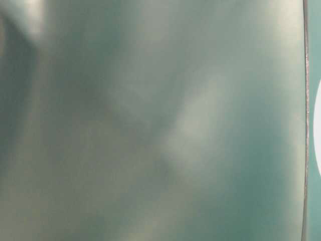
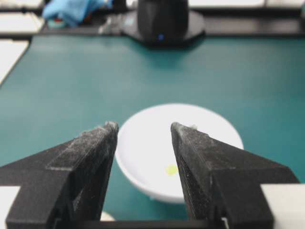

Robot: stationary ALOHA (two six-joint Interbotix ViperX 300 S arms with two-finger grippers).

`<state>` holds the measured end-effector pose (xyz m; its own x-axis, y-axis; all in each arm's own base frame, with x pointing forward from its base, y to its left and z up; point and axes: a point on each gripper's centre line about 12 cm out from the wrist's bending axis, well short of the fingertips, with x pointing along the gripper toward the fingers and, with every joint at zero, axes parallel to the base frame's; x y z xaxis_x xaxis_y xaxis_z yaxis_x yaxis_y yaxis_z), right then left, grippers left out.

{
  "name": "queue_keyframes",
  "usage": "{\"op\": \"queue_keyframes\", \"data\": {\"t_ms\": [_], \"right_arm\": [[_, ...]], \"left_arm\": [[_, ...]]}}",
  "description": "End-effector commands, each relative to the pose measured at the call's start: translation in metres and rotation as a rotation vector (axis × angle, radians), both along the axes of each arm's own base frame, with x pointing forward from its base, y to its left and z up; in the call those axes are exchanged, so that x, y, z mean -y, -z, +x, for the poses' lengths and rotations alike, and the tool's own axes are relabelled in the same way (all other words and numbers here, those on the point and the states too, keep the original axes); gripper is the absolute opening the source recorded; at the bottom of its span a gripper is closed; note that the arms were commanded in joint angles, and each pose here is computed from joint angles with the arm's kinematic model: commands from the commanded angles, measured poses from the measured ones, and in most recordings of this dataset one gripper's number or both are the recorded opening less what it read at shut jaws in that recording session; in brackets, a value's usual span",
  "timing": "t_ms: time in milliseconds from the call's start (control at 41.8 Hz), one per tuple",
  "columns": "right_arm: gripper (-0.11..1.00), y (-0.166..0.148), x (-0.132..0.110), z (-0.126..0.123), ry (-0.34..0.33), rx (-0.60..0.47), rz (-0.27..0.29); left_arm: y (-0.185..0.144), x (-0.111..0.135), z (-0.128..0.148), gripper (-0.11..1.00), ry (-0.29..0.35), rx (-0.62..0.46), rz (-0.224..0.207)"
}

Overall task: Scoop the yellow hexagonal prism block from the bowl with a spoon using the right arm.
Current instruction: 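Move the right gripper left toward the pink spoon's handle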

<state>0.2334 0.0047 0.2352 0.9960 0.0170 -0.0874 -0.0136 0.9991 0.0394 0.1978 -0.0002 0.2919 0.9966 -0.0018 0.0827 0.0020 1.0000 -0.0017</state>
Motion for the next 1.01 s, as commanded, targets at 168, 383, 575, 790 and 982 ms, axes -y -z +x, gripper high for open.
{"op": "queue_keyframes", "data": {"t_ms": [168,383,575,790,982], "right_arm": [[0.55,0.033,-0.012,0.015,-0.024,-0.034,0.04],[0.55,0.07,-0.027,0.015,-0.03,-0.05,0.088],[0.55,0.098,-0.043,0.013,-0.022,-0.083,0.107],[0.55,0.119,-0.059,0.004,-0.036,-0.118,0.094],[0.55,0.131,-0.061,-0.008,-0.028,-0.146,0.077]], "left_arm": [[-0.004,0.0,0.003,0.0,0.001,0.006,0.004],[-0.001,0.0,0.005,0.0,0.001,-0.008,0.004],[0.0,0.0,0.006,0.0,0.001,-0.012,0.004],[0.001,0.0,0.006,0.0,0.001,-0.021,0.004],[0.002,0.0,0.006,0.0,-0.001,-0.026,0.004]]}}
